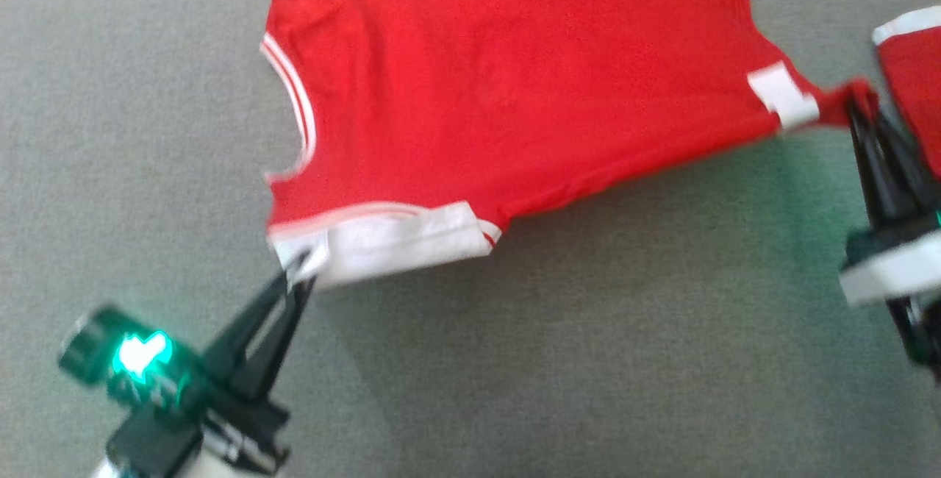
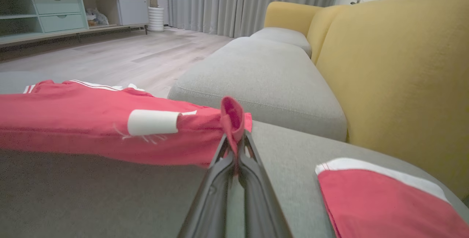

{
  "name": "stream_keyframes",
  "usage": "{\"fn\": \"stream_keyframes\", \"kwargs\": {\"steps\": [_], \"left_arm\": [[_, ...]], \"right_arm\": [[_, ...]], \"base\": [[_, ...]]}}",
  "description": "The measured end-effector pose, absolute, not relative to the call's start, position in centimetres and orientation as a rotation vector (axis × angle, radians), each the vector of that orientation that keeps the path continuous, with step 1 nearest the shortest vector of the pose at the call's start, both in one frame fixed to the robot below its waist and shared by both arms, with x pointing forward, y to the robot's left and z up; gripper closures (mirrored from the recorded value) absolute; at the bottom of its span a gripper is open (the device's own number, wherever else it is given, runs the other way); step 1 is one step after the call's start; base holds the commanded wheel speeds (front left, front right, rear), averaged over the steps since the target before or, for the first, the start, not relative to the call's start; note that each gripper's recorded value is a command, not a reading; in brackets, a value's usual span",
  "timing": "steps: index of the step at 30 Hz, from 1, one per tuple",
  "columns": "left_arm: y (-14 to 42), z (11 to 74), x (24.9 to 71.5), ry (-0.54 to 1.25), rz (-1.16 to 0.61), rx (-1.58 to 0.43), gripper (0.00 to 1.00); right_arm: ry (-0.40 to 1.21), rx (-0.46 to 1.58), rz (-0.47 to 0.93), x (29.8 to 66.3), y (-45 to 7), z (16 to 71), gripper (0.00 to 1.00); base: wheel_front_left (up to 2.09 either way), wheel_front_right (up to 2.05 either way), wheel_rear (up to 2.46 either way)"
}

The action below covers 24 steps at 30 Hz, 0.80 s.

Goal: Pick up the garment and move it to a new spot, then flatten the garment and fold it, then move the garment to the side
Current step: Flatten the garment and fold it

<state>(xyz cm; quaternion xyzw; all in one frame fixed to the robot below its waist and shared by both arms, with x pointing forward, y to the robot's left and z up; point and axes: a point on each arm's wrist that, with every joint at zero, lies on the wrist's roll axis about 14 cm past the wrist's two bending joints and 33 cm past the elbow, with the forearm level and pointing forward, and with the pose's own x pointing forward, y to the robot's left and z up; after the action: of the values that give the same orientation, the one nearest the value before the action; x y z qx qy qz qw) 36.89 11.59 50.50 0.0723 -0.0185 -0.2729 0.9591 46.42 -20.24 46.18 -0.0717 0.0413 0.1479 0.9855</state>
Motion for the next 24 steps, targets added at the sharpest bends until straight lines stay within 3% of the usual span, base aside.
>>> {"fn": "stream_keyframes", "kwargs": {"steps": [6,10,24], "left_arm": [[11.7,49.3,34.7,0.030,-0.542,0.082,1.00],[12.2,49.3,35.6,0.020,-0.544,0.103,1.00],[14.0,48.6,46.4,-0.033,-0.578,0.267,1.00]], "right_arm": [[0.165,-0.124,0.274,42.4,-21.4,43.8,1.00],[0.182,-0.112,0.272,42.3,-21.3,43.2,1.00],[0.219,-0.122,0.301,48.5,-20.1,40.8,1.00]], "base": [[0.00,0.00,0.00],[0.00,0.00,0.00],[0.00,0.00,0.00]]}}
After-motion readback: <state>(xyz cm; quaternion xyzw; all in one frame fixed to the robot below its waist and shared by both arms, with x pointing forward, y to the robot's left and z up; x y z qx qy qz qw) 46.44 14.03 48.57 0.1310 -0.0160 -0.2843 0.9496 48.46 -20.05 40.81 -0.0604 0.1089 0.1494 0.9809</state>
